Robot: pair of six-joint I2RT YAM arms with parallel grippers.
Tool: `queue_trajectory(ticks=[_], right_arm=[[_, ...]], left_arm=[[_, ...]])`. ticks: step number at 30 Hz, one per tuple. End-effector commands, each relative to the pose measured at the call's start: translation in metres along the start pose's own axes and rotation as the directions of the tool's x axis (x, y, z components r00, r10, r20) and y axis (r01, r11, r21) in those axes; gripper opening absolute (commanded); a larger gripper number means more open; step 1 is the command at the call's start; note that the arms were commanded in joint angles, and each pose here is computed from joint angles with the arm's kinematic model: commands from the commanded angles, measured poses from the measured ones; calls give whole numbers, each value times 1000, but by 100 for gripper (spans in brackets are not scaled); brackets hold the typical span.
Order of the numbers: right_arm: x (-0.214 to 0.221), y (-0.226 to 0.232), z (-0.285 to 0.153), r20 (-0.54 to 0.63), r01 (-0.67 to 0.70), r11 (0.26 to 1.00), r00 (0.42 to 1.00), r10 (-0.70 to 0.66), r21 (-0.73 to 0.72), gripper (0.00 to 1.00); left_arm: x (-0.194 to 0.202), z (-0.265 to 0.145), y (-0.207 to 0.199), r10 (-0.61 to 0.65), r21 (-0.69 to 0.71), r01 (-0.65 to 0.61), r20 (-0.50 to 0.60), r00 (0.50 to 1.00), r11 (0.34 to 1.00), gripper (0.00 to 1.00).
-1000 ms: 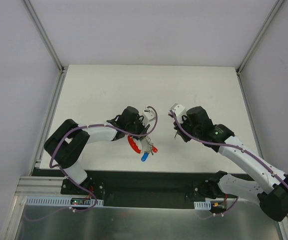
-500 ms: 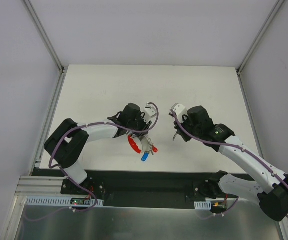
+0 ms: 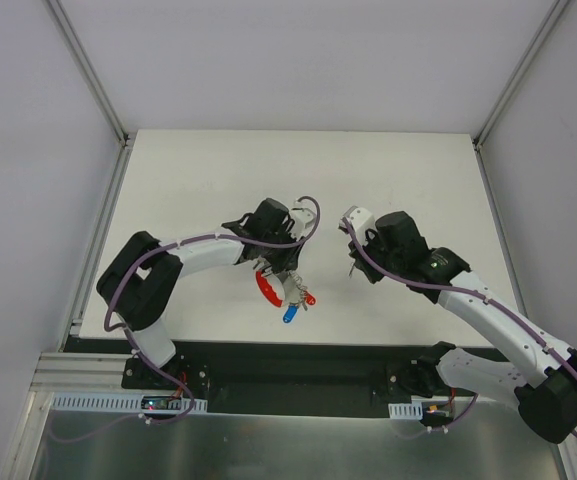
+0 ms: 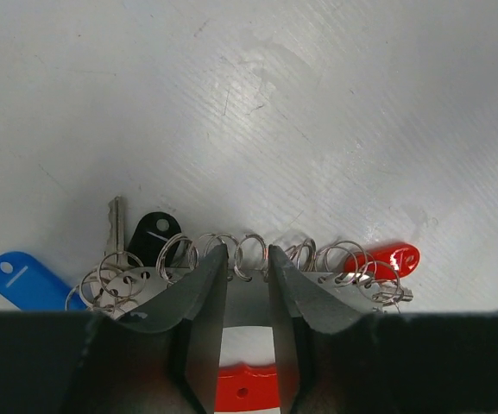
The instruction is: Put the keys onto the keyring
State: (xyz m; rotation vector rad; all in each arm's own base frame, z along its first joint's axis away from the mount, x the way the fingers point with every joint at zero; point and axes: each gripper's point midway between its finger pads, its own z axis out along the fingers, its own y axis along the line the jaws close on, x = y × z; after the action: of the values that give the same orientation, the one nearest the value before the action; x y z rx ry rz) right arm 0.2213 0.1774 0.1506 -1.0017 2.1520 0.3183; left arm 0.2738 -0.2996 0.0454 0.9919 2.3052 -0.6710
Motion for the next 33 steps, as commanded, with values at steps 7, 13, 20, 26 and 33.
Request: queue_trajectory(ticks=[7, 13, 20, 26, 33], right_arm=[[0, 1, 2, 11, -13, 1000, 1000, 13, -10, 1], [1, 2, 3, 11, -13, 1000, 1000, 13, -15, 1], [2, 2, 2, 13, -15, 1000, 1000, 16, -17, 1], [3, 2, 1, 17, -15, 1000, 1000, 15, -13, 1], [3, 2, 0, 17, -15, 1000, 1000, 15, -13, 1]], left_arm=[[6, -5, -11, -204, -27, 202, -110, 973, 979, 21], [11, -5, -1, -262, -105, 249, -129, 956, 963, 26], [1, -4, 9, -270, -162, 252, -102, 957, 954, 28], [-7, -6, 17, -284, -208, 263, -75, 956, 942, 28], [0, -2, 14, -308, -201, 283, -104, 946, 938, 22]])
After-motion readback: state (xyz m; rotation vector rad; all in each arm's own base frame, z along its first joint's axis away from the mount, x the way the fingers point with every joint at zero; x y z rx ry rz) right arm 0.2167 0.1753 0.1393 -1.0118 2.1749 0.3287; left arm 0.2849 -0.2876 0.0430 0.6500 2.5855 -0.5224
